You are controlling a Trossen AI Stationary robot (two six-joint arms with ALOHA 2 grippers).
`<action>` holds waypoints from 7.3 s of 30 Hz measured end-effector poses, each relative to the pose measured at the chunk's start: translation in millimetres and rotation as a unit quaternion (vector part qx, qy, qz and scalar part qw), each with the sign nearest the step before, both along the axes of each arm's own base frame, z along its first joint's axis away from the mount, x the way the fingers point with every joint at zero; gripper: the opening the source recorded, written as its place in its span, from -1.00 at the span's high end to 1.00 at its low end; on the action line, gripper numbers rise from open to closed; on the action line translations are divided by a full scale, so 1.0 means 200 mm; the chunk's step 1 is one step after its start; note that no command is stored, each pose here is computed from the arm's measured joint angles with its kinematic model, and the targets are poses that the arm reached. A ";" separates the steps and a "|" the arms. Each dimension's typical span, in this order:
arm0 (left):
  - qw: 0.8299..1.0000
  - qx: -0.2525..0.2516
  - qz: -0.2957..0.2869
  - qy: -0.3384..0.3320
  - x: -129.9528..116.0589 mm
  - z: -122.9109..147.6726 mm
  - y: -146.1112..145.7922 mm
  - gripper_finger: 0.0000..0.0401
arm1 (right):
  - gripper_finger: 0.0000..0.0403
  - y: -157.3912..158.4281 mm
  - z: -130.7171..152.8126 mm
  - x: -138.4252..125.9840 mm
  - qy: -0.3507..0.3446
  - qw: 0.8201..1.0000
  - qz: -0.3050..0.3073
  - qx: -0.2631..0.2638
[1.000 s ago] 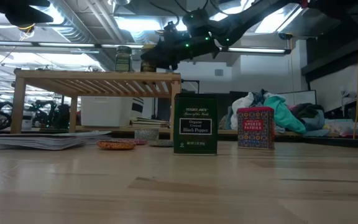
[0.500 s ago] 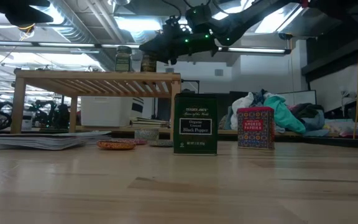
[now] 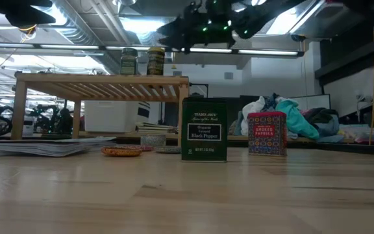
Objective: Shelf spices
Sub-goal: Put the black seasoning can on the shelf
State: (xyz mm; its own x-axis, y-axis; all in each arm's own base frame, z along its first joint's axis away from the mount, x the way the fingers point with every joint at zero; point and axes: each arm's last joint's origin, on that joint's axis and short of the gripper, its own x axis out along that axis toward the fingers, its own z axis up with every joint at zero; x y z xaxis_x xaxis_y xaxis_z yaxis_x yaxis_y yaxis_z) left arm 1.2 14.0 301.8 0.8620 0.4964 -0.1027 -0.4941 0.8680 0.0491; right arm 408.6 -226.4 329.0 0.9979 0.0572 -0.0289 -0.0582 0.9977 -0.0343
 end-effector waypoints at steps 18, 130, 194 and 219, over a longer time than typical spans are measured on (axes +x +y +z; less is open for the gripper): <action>1.000 0.000 0.000 0.000 0.00 0.00 0.00 -0.78 | -0.66 0.31 0.50 -0.59 0.124 0.992 -0.019 -0.022; 0.956 -0.126 -0.236 0.119 1.57 -0.76 -0.44 -0.78 | -0.66 1.11 0.21 -1.53 0.182 0.962 -0.196 0.046; 0.996 0.015 -0.086 0.029 0.58 0.17 -0.08 0.42 | -0.66 1.11 0.22 -1.53 0.180 0.964 -0.190 0.041; 0.995 0.069 0.011 0.076 -0.02 0.20 0.01 0.42 | -0.66 1.13 0.26 -1.50 0.135 0.982 -0.114 0.059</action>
